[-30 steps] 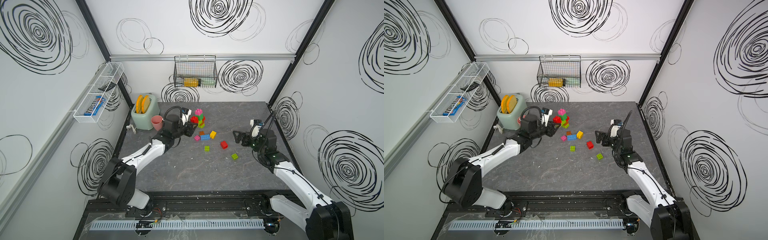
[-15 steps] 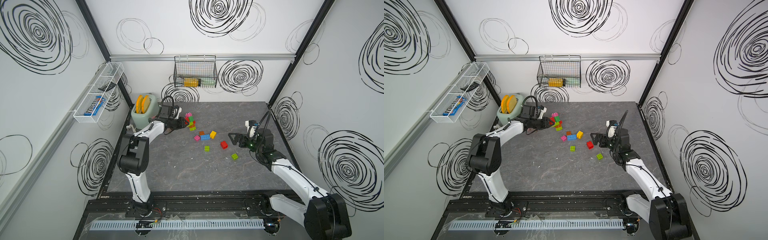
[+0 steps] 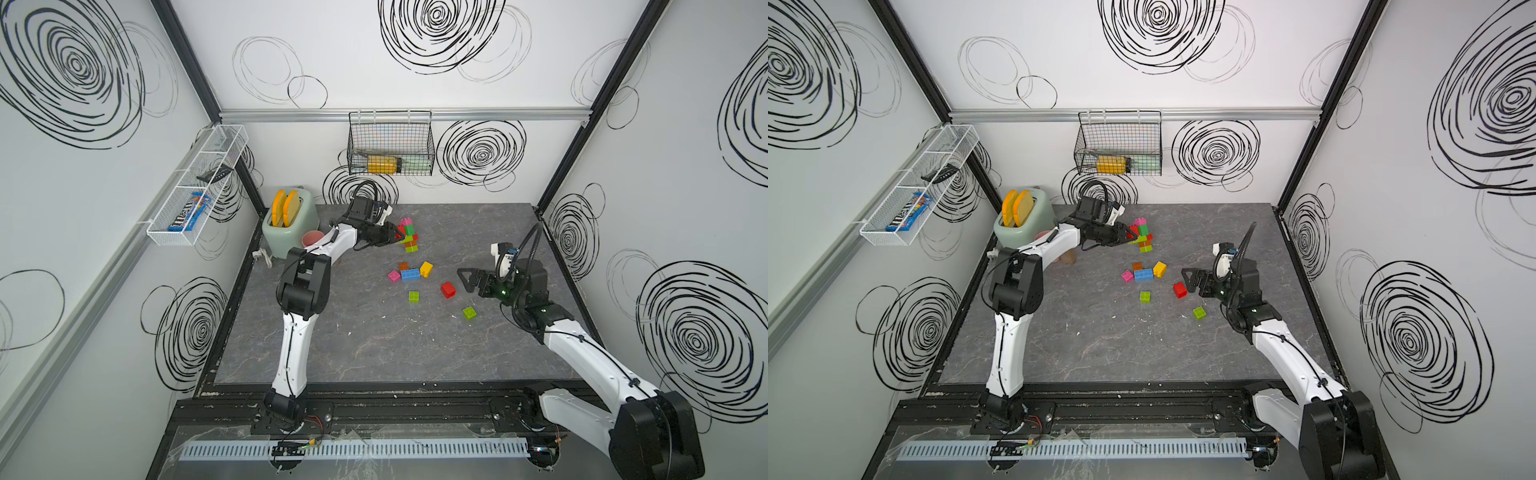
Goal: Assemble the number 4 with lego
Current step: Place the lego brick at the center of the board.
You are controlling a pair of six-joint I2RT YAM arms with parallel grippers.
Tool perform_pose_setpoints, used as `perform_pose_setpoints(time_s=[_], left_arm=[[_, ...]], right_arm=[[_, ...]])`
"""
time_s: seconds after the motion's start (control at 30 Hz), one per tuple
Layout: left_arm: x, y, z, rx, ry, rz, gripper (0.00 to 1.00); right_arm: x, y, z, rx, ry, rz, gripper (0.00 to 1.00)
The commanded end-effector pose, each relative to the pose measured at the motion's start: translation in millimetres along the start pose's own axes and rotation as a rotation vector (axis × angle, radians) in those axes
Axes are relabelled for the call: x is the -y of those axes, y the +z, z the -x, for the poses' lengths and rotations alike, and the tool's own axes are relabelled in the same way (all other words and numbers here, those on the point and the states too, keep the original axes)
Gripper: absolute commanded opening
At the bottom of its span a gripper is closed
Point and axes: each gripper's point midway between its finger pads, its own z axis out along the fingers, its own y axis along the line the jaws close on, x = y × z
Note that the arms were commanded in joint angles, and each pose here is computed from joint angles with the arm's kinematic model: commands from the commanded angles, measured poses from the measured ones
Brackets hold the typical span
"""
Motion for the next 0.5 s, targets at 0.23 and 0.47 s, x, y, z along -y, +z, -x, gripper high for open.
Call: perform_pose_setpoints(time_s=[0.23,0.47], left_arm=[[18.3,39.2,-9.1,-0.095,-0.079,-0.178,0.00],[9.7,55.6,-20.9,-0.137,-0.140,-0.248,0.08]], right_arm=[[4.8,-4.6,-9.0,-0.022,-0.010,-0.024,0.97],[5.3,-3.2,-10.4,-0.031,-0.010,-0.024,0.97]])
